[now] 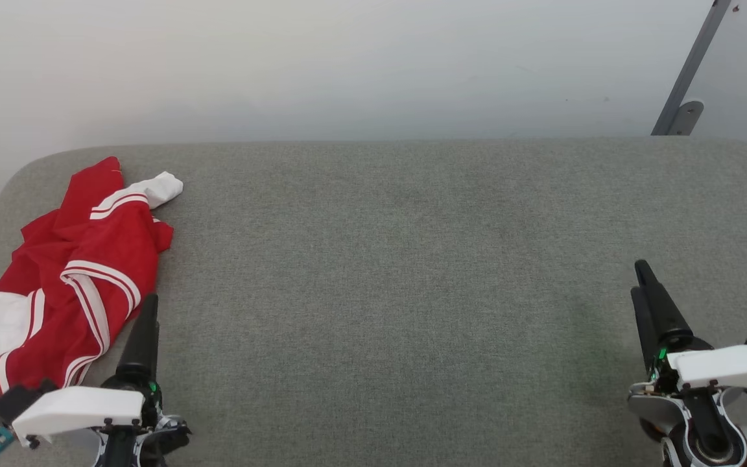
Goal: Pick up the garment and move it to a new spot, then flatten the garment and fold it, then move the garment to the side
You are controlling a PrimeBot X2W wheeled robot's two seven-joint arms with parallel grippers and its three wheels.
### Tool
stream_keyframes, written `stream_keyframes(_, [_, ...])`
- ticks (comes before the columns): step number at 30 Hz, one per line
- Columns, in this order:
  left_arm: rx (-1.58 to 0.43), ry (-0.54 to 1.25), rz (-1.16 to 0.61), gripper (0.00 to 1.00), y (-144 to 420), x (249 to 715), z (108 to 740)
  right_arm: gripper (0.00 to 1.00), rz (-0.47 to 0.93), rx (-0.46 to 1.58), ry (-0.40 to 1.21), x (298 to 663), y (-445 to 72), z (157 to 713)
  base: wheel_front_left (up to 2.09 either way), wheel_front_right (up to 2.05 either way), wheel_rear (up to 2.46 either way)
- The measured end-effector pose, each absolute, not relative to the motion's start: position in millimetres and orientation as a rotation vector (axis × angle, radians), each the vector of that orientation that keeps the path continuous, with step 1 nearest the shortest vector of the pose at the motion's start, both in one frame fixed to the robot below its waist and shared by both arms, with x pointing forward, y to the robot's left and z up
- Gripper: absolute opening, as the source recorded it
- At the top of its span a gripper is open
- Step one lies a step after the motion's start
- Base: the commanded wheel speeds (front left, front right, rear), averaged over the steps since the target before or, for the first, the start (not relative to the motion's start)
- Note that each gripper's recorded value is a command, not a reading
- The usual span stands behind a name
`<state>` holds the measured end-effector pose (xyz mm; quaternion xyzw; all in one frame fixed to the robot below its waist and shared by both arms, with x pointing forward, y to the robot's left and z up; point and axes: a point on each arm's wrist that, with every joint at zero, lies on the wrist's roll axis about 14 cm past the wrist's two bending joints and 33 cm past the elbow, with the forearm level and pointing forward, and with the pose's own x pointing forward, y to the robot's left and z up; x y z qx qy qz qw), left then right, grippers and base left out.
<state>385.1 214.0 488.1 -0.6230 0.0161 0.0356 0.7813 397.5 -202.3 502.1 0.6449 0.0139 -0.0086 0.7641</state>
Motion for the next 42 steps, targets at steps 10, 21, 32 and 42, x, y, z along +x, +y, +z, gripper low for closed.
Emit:
stream_keyframes(10, [-1.072,-0.002,0.060,1.00,220.5,389.4,503.6,1.00,0.020,1.167,0.033,410.0,-200.4,511.8,0.00,0.00,0.00])
stream_keyframes(21, [-0.821,0.021,0.052,1.00,219.4,388.4,499.2,1.00,0.060,0.885,0.009,421.7,-201.7,525.7,0.00,0.00,0.00])
stream_keyframes(32, [-0.613,0.025,0.046,1.00,222.2,389.2,499.4,1.00,0.075,0.626,-0.007,425.8,-204.6,530.7,0.00,0.00,0.00])
stream_keyframes(42, [-0.471,0.024,0.036,1.00,224.0,390.2,499.3,1.00,0.076,0.455,-0.029,429.7,-209.5,535.6,0.00,0.00,0.00])
